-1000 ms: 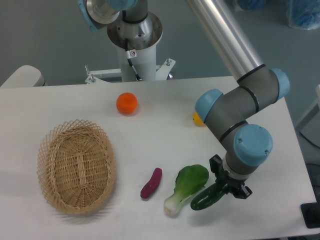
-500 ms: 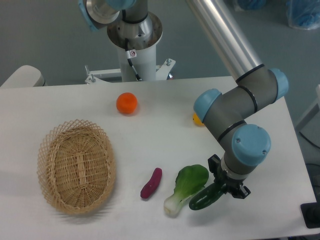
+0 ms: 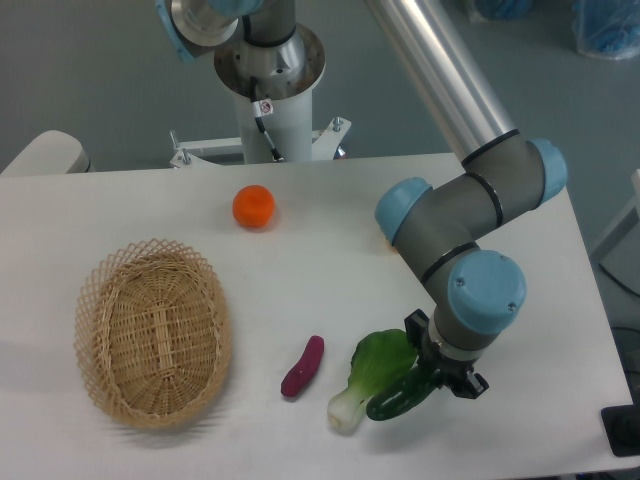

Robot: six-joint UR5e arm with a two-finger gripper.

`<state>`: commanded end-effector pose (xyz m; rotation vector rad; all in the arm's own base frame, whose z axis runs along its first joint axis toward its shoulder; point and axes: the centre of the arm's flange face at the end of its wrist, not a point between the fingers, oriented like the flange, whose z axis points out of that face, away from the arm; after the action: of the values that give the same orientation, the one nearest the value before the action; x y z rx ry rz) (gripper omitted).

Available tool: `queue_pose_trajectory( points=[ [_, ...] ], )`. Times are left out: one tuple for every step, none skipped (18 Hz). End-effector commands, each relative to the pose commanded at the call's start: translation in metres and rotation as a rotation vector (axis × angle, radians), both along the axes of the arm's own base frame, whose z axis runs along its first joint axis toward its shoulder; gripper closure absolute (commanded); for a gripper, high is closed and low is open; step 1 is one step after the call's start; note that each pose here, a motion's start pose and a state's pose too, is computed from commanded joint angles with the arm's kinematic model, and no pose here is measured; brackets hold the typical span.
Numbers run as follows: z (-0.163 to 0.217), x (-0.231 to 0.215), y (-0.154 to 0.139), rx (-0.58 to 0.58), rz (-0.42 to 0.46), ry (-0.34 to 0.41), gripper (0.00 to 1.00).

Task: Place the cucumber in the basket
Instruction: 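Lift the cucumber and carry it over the wicker basket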

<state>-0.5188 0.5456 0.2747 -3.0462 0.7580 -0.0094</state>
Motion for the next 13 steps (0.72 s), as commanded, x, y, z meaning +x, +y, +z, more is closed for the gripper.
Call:
queue_pose_trajectory(
  points=[
    [0.003,0.005,-0.001,0.002,0.005,-0.003,0.73],
    [0.004,0.014,0.002,0.002,0.002,-0.007,0.73],
    [0.008,0.026,0.007,0.003,-0.011,-0.008,0.74],
    [0.011,0.037,0.009,0.003,-0.021,-0.011,0.74],
    [0.013,0.047,0.01,0.001,-0.024,-0.016,0.74],
    [0.017,0.059,0.013,0.0,-0.026,-0.016,0.74],
    [0.019,0.074,0.016,-0.001,-0.029,-0.022,0.74],
    [0.023,0.089,0.019,0.0,-0.035,-0.025,0.74],
    [0.028,0.106,0.021,0.002,-0.043,-0.029,0.73],
    [0.03,0.123,0.023,0.001,-0.056,-0.037,0.73],
    [0.035,0.138,0.022,0.001,-0.065,-0.037,0.73],
    [0.037,0.153,0.024,0.004,-0.071,-0.044,0.73],
    [0.04,0.167,0.023,0.006,-0.074,-0.05,0.73]
  ],
)
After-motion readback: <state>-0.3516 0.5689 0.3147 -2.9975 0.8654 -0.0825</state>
